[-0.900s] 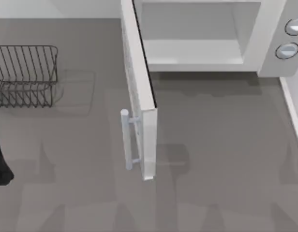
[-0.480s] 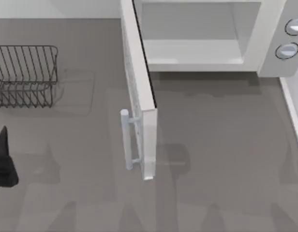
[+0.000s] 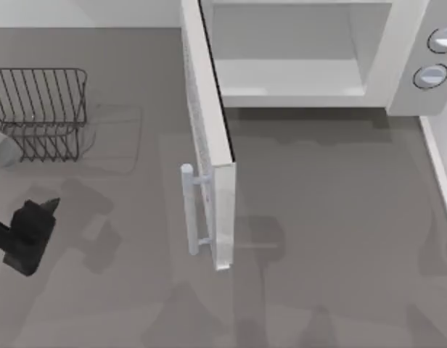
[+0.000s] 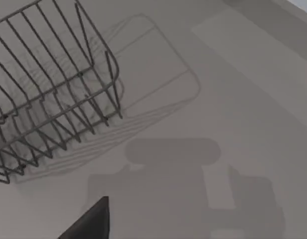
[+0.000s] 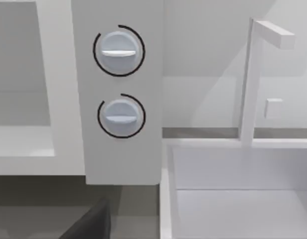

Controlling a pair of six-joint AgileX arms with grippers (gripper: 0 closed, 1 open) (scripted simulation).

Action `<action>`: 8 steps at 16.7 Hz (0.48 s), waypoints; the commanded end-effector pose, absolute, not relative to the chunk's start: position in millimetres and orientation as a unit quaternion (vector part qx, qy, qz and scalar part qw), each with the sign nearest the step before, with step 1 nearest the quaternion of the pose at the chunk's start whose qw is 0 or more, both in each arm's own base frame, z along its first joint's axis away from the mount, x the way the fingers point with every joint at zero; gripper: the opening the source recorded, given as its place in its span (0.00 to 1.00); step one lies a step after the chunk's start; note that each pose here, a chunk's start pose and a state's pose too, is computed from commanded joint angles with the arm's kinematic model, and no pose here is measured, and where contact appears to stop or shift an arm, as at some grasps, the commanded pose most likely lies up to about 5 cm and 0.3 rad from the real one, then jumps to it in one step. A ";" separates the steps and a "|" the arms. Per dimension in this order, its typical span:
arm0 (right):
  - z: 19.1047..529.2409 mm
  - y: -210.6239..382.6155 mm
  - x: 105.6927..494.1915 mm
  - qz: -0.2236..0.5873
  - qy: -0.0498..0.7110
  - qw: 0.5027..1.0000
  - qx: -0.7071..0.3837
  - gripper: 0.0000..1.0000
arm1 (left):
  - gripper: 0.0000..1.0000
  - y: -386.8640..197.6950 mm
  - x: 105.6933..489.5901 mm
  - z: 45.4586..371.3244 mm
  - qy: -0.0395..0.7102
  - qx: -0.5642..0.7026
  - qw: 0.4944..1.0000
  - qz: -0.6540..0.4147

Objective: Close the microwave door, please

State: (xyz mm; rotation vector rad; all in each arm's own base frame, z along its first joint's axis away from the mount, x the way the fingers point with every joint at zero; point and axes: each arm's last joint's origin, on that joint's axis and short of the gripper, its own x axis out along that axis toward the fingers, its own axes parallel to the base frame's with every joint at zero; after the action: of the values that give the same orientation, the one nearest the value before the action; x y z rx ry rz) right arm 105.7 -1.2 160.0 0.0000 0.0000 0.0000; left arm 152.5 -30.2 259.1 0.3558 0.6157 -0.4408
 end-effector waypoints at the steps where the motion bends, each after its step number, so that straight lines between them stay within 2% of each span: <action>1: 160.0 -1.2 105.7 0.000 0.000 1.000 0.000 1.00 | 1.00 -35.3 163.1 269.2 0.329 0.188 0.893 -0.243; 5: 160.0 -1.2 105.7 0.000 0.000 1.000 0.000 1.00 | 1.00 -61.7 212.1 304.4 0.423 0.239 0.798 -0.357; 8: 160.0 -1.2 105.7 0.000 0.000 1.000 0.000 1.00 | 1.00 -85.2 249.4 327.0 0.453 0.265 0.734 -0.432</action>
State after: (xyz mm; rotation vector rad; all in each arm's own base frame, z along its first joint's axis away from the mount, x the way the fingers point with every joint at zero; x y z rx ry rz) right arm 105.7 -1.2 160.0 0.0000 0.0000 0.0000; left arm 249.4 -85.2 327.0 0.5819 0.9952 -0.9502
